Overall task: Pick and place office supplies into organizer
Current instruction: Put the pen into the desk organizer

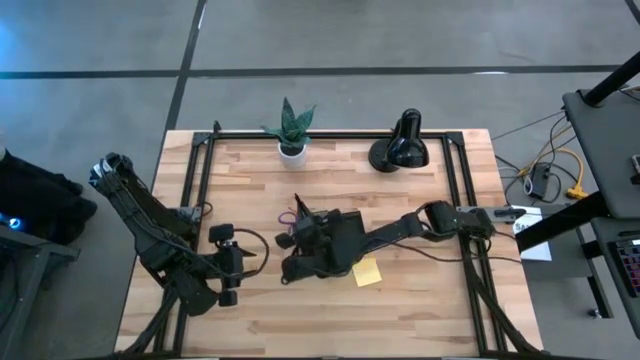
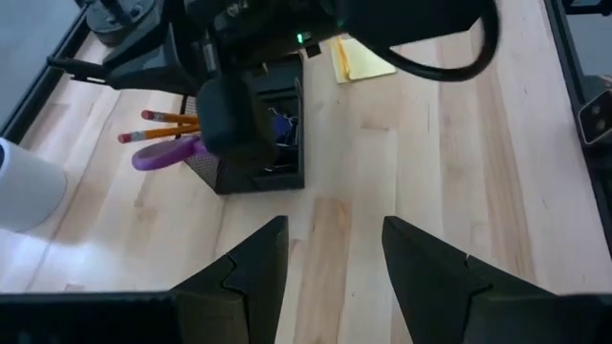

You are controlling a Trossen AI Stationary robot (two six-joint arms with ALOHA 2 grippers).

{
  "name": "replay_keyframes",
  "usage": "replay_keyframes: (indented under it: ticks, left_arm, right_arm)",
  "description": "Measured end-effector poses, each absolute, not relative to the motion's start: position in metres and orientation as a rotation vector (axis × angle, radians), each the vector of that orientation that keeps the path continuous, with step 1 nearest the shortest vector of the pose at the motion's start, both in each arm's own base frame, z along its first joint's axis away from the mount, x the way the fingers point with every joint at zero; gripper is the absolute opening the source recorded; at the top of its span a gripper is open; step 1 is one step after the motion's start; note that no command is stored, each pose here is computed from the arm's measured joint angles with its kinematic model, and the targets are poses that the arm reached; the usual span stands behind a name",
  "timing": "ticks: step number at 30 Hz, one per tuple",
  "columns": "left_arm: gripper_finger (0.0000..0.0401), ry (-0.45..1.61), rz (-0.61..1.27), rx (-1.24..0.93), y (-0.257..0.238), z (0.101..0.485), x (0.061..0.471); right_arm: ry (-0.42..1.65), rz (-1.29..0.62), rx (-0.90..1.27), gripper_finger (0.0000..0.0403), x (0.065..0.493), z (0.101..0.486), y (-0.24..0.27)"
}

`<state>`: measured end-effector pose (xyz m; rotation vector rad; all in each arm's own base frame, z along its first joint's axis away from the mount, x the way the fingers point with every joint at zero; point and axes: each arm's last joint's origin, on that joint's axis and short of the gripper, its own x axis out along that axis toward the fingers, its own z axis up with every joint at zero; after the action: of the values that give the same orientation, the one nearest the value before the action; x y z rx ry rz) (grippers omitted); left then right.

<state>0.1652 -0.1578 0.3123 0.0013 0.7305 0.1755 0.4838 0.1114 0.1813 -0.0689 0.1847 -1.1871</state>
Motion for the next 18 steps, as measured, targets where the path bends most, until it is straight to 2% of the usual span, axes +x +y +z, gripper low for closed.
replay_keyframes:
  ticks: [6, 14, 18]
  left_arm:
    - [0.0157, 0.731, 0.175, 0.002, -0.158, 0.312, 0.165]
    - [0.0157, 0.729, 0.173, 0.003, -0.158, 0.313, 0.166]
    - [0.0157, 0.729, 0.173, 0.006, -0.158, 0.313, 0.165]
  right_arm:
    - [0.173, -1.196, -0.066, 0.0029, 0.487, 0.181, 0.108]
    - [0.225, -1.177, -0.16, 0.0029, 0.494, 0.202, 0.112]
    - [0.243, -1.191, -0.181, 0.0029, 0.494, 0.198, 0.105]
